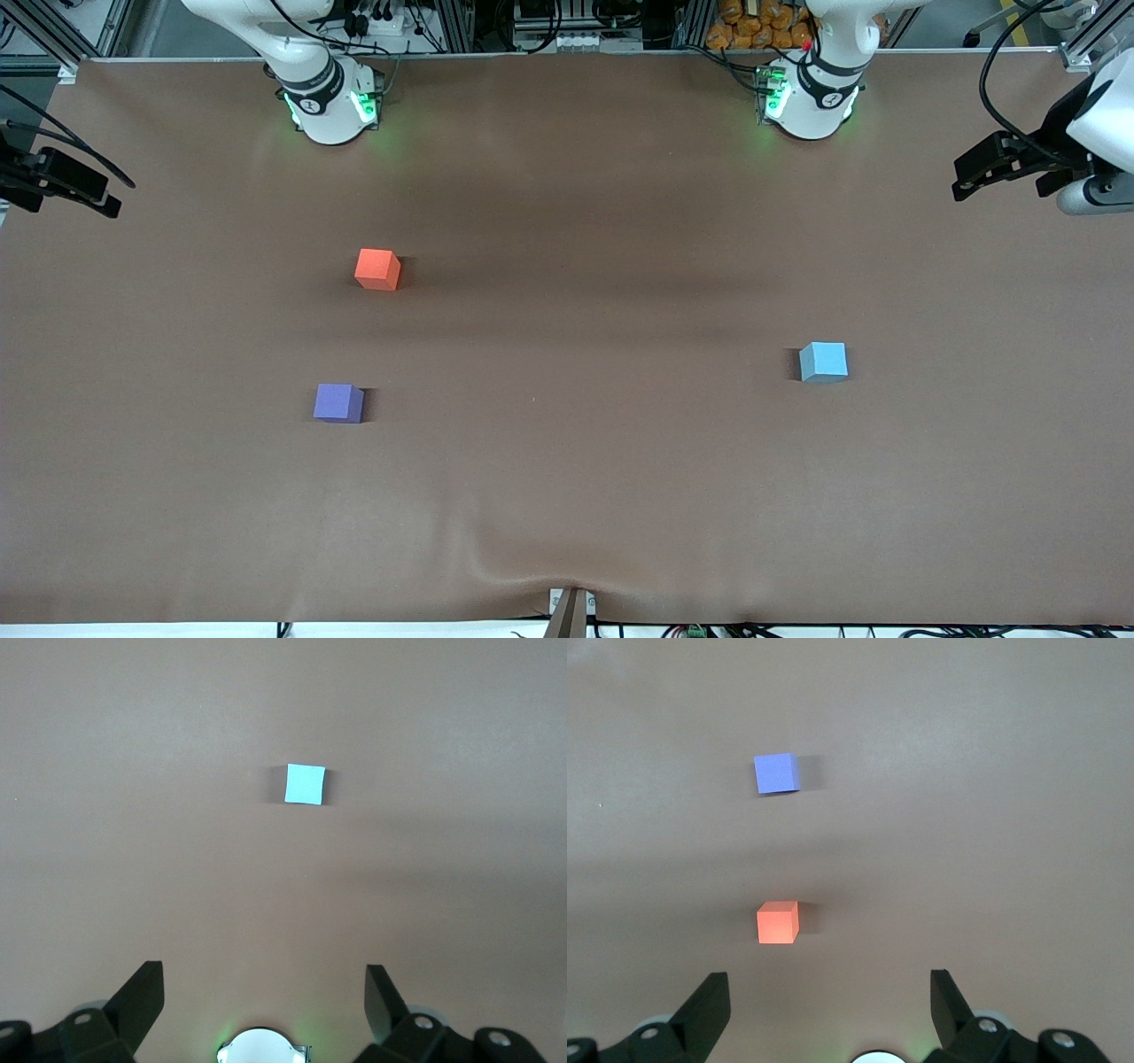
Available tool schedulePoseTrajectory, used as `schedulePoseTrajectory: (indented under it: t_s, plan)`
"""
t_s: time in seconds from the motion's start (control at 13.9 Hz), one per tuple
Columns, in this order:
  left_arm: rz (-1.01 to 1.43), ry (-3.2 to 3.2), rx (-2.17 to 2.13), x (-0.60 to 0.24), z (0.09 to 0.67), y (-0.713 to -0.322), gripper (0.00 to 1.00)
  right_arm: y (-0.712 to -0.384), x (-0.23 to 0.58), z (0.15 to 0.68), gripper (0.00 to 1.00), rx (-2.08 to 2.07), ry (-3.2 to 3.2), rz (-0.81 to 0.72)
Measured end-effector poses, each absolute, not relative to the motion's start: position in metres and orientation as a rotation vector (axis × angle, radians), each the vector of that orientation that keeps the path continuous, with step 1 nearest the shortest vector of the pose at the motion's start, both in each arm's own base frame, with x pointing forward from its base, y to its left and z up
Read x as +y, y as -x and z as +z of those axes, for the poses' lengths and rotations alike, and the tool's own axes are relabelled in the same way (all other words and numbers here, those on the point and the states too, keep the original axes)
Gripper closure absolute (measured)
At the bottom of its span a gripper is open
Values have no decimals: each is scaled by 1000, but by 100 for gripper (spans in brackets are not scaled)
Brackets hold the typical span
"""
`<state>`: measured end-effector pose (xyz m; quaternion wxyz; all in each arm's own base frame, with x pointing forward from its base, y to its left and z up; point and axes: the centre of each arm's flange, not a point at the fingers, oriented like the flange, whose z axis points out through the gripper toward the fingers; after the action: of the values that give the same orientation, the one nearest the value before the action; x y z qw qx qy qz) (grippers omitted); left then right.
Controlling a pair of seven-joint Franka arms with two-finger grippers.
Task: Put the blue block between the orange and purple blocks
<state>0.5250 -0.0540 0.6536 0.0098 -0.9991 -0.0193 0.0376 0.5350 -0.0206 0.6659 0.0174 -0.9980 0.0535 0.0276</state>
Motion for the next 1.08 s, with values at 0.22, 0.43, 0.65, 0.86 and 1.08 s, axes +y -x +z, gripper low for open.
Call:
schedulePoseTrajectory:
  t_s: [0.22, 0.43, 0.65, 0.86, 1.08]
  plan:
    - [113, 3125, -61, -53, 641, -535, 0, -535, -21, 666, 0, 167, 3101, 86]
    - [100, 3133, -61, -53, 616, -549, 0, -535, -21, 666, 0, 168, 3101, 86]
    - [95, 3139, -59, -53, 584, -561, 0, -535, -21, 666, 0, 168, 3101, 86]
    - [101, 3145, -54, -55, 550, -570, 0, -535, -21, 666, 0, 168, 3101, 87]
    - [106, 3153, -50, -56, 506, -579, 0, -535, -21, 666, 0, 168, 3101, 87]
